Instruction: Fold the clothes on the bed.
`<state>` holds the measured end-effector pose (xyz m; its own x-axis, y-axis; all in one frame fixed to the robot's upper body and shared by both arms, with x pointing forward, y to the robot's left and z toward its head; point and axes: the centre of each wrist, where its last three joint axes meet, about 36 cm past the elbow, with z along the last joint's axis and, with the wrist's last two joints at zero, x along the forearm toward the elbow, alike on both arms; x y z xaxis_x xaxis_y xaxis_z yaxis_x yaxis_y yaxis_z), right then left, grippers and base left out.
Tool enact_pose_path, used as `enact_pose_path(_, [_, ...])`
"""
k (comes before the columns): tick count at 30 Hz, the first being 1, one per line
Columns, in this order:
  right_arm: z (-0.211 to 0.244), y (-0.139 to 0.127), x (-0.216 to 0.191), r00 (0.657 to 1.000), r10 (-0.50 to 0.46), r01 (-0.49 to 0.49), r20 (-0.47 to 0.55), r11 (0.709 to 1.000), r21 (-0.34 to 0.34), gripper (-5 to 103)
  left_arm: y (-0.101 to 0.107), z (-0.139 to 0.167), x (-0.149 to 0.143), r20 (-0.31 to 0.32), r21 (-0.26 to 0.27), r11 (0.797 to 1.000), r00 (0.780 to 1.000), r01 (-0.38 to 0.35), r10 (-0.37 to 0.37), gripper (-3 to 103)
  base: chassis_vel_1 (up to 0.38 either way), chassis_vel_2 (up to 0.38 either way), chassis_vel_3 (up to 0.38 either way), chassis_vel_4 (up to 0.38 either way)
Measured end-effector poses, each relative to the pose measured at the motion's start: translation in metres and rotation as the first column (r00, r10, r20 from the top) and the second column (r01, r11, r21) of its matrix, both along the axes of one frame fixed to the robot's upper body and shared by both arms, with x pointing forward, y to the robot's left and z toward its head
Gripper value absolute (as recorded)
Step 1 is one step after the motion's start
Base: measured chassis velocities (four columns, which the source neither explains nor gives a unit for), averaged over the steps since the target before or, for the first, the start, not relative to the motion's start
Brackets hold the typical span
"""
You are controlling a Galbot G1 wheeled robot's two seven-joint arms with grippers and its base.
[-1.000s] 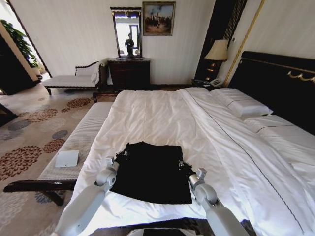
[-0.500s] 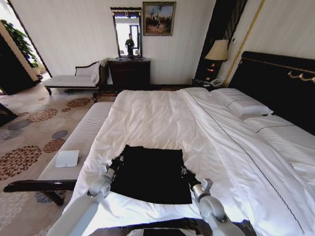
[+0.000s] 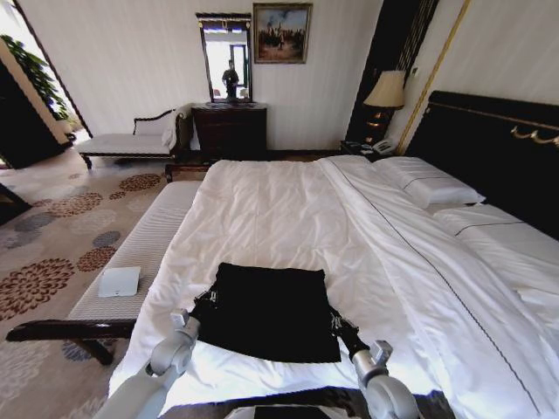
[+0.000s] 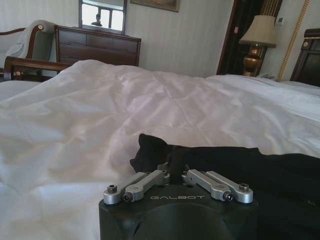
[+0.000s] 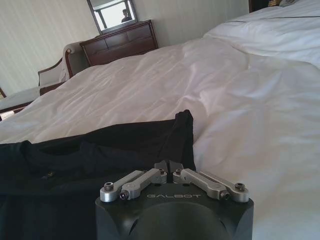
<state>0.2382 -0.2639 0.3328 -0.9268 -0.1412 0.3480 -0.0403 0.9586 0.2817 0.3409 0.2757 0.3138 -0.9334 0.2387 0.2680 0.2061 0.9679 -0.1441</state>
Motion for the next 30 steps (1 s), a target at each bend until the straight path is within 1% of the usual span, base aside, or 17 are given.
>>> enact_pose_path(6, [0.011,0.001,-0.014,1.0,0.001,-0.001,0.011,1.0,-0.007,0,-0.006,-0.007,-0.012,-0.011,0.017,1.0,1.0,0.001,-0.001,3,0.0,0.0,0.0,0.0])
enact_pose_path(9, [0.007,0.002,-0.022,1.0,0.009,-0.008,0.011,0.999,-0.033,0,-0.002,-0.008,-0.02,-0.012,0.02,1.0,1.0,-0.007,0.007,3,0.0,0.0,0.0,0.0])
enact_pose_path(14, [0.0,0.004,-0.031,1.0,0.009,-0.009,-0.005,0.999,-0.03,0,0.002,-0.008,-0.02,-0.006,0.022,1.0,1.0,-0.018,0.018,3,0.0,0.0,0.0,0.0])
enact_pose_path(17, [-0.008,0.008,-0.035,1.0,0.011,-0.011,-0.018,0.999,-0.031,0,0.006,-0.009,-0.016,-0.002,0.019,0.999,0.999,-0.037,0.037,3,0.0,0.0,0.0,0.0])
enact_pose_path(20, [-0.009,0.009,-0.035,1.0,0.01,-0.01,-0.018,1.0,-0.029,0,0.007,-0.008,-0.015,0.001,0.017,0.999,0.999,-0.04,0.04,3,0.0,0.0,0.0,0.0])
enact_pose_path(24, [-0.001,0.0,-0.034,1.0,-0.011,0.011,-0.005,0.999,-0.038,0,0.004,-0.004,-0.019,0.005,0.011,0.999,0.999,-0.033,0.033,3,0.0,0.0,0.0,0.0])
enact_pose_path(30, [0.012,-0.005,-0.036,1.0,-0.021,0.021,0.006,0.999,-0.043,0,0.005,0.003,-0.022,0.019,0.004,0.999,0.999,-0.039,0.039,3,0.0,0.0,0.0,0.0])
